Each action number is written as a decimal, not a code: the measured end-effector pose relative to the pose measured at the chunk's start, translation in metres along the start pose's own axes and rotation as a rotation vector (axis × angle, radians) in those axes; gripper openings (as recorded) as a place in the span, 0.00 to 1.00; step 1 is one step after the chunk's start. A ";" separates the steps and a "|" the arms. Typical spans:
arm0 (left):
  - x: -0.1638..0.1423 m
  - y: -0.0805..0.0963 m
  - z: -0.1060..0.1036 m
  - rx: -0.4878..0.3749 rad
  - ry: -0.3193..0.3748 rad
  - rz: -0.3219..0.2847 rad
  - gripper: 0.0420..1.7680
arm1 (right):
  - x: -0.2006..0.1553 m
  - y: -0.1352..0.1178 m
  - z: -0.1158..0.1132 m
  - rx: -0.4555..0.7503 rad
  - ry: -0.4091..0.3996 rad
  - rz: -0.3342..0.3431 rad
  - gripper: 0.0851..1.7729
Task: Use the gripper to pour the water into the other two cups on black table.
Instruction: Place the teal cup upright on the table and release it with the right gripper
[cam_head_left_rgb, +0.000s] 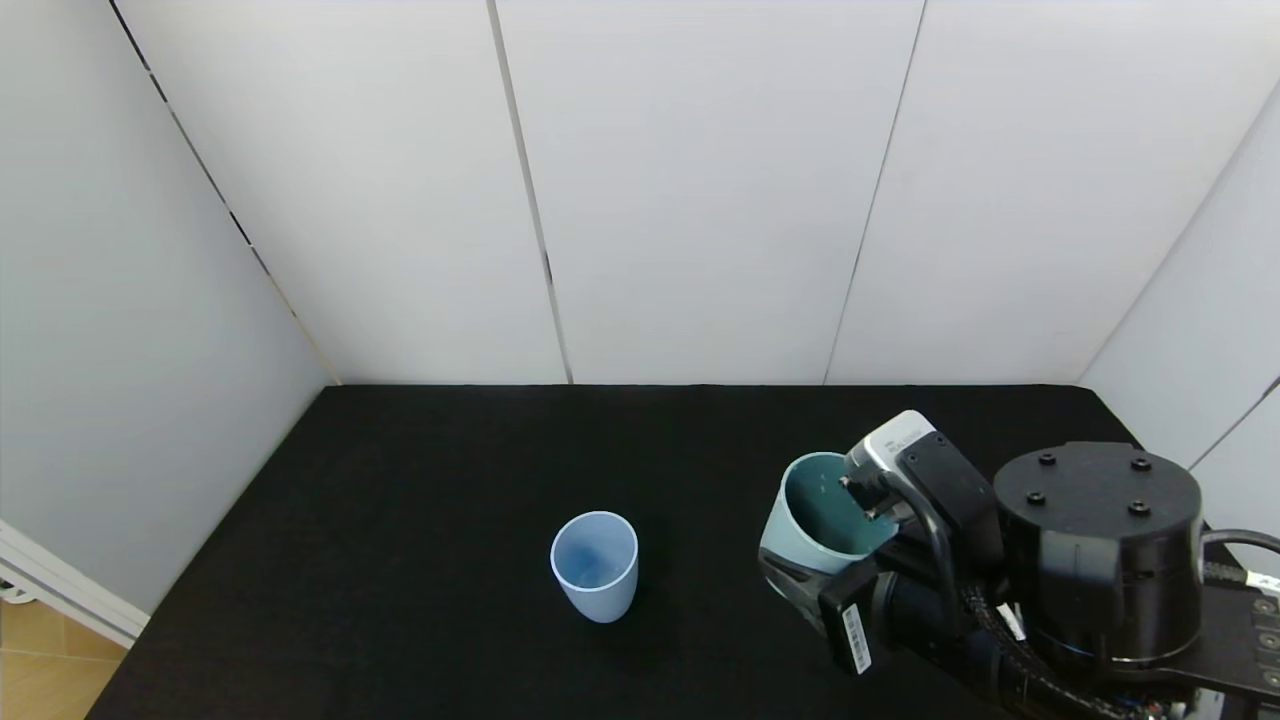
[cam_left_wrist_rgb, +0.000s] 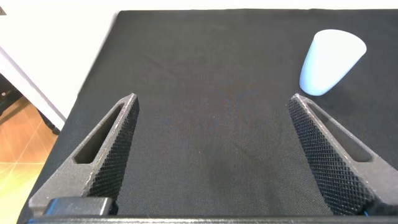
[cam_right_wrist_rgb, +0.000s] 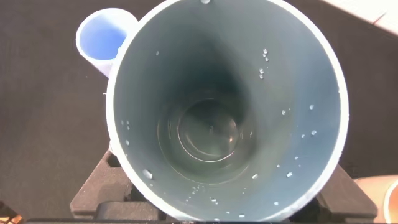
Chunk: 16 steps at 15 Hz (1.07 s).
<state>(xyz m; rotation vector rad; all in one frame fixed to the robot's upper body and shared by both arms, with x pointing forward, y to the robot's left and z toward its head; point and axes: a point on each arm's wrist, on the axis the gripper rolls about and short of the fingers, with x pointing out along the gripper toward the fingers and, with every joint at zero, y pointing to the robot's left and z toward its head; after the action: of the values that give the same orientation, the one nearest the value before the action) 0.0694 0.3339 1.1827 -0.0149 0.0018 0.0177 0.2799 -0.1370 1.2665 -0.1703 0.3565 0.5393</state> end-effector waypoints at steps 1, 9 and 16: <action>0.000 0.000 0.000 0.000 0.000 0.000 0.97 | 0.000 0.000 -0.001 0.002 0.004 -0.001 0.65; 0.000 0.000 0.000 0.001 -0.001 0.000 0.97 | 0.056 -0.009 -0.035 0.055 0.047 -0.070 0.65; 0.000 0.000 0.000 0.002 -0.001 0.000 0.97 | 0.101 -0.011 -0.086 0.035 0.195 -0.104 0.65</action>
<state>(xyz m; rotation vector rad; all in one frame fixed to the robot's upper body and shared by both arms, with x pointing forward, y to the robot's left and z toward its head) 0.0694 0.3339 1.1829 -0.0130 0.0003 0.0181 0.3416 -0.1200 1.1495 -0.2075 0.5433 0.4145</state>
